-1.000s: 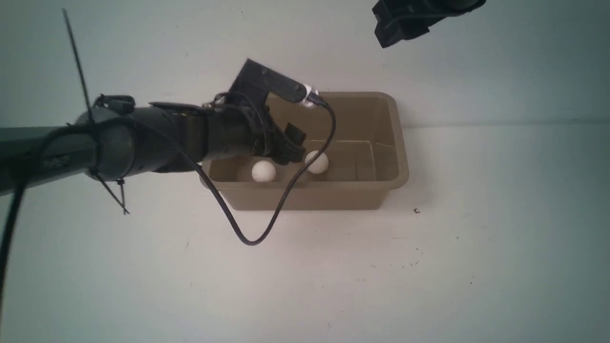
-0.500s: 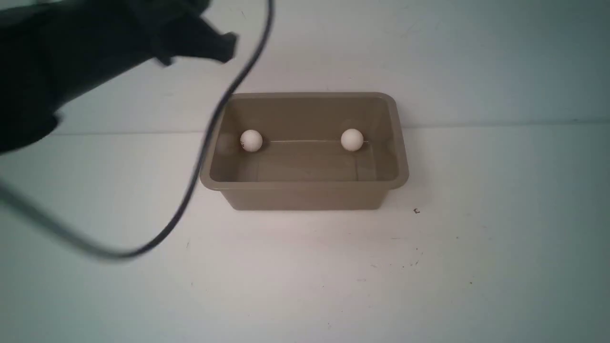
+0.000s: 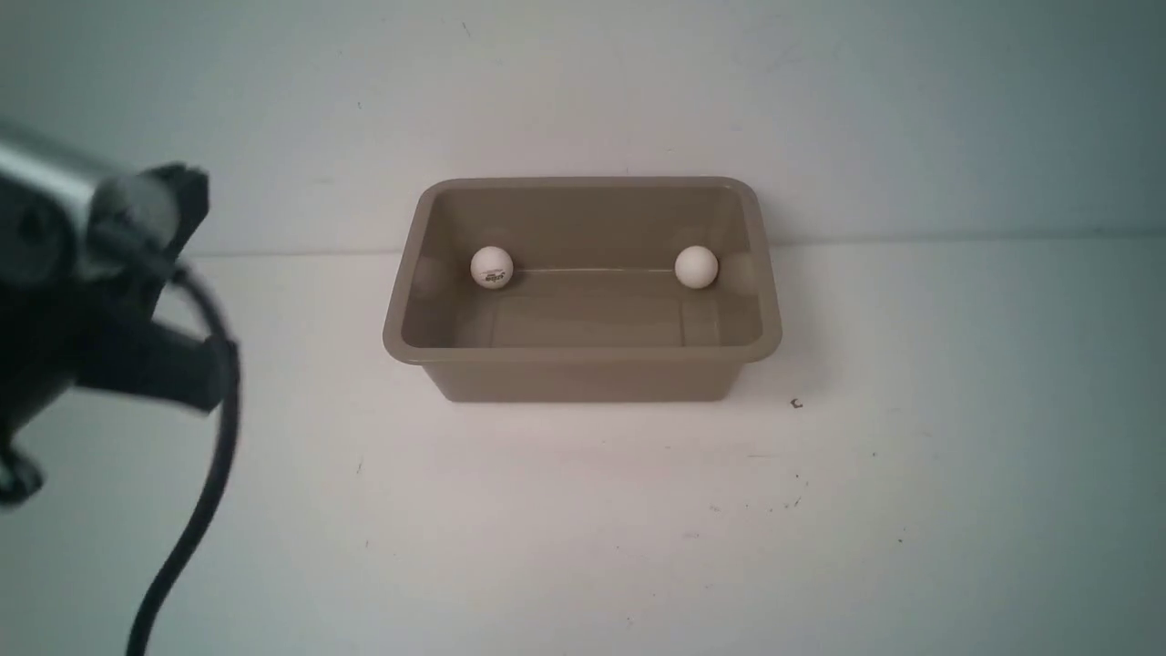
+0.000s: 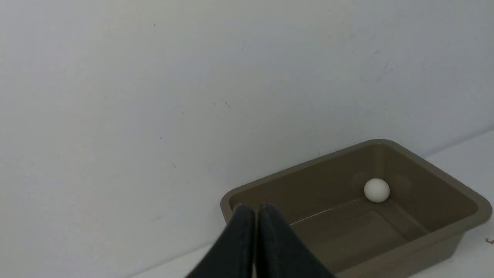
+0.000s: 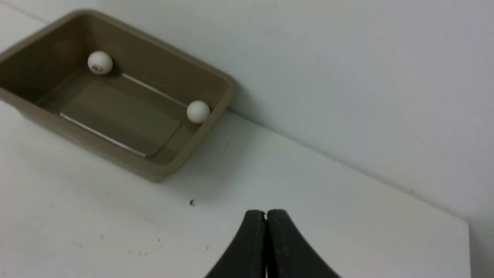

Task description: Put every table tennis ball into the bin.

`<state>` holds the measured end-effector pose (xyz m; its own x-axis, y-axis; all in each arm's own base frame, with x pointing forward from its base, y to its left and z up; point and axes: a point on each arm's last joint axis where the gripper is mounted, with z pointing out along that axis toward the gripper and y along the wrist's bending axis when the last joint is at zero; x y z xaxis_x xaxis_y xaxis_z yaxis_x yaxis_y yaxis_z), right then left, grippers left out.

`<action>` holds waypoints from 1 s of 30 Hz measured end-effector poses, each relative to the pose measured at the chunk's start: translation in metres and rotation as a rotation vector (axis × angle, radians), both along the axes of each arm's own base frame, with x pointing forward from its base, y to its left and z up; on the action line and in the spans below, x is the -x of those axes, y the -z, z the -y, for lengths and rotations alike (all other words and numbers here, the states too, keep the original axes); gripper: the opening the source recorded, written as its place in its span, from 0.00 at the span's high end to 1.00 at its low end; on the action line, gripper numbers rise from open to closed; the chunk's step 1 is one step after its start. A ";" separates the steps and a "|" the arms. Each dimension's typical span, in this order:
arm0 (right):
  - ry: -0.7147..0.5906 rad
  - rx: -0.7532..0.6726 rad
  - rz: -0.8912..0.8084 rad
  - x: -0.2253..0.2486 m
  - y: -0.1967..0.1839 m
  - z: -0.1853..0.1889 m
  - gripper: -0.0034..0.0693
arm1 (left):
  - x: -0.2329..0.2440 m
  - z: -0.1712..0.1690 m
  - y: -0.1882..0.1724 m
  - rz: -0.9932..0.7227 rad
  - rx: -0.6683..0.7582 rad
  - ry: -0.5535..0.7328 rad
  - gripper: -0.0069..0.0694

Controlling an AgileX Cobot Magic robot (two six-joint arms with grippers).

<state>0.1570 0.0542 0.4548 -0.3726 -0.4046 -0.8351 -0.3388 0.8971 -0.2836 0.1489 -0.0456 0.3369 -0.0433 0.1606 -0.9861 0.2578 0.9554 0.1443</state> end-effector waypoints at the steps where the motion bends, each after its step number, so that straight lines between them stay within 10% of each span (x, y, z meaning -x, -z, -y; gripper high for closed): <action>1: 0.004 -0.009 0.007 0.005 0.007 0.003 0.97 | 0.003 -0.001 0.002 0.003 0.001 0.000 0.92; 14: 0.056 -0.118 0.013 0.064 0.130 0.031 0.97 | 0.039 -0.015 0.027 0.048 0.023 0.000 0.92; 30: 0.077 -0.166 0.026 0.072 0.139 0.035 0.98 | 0.052 -0.019 0.035 0.065 0.070 0.007 0.92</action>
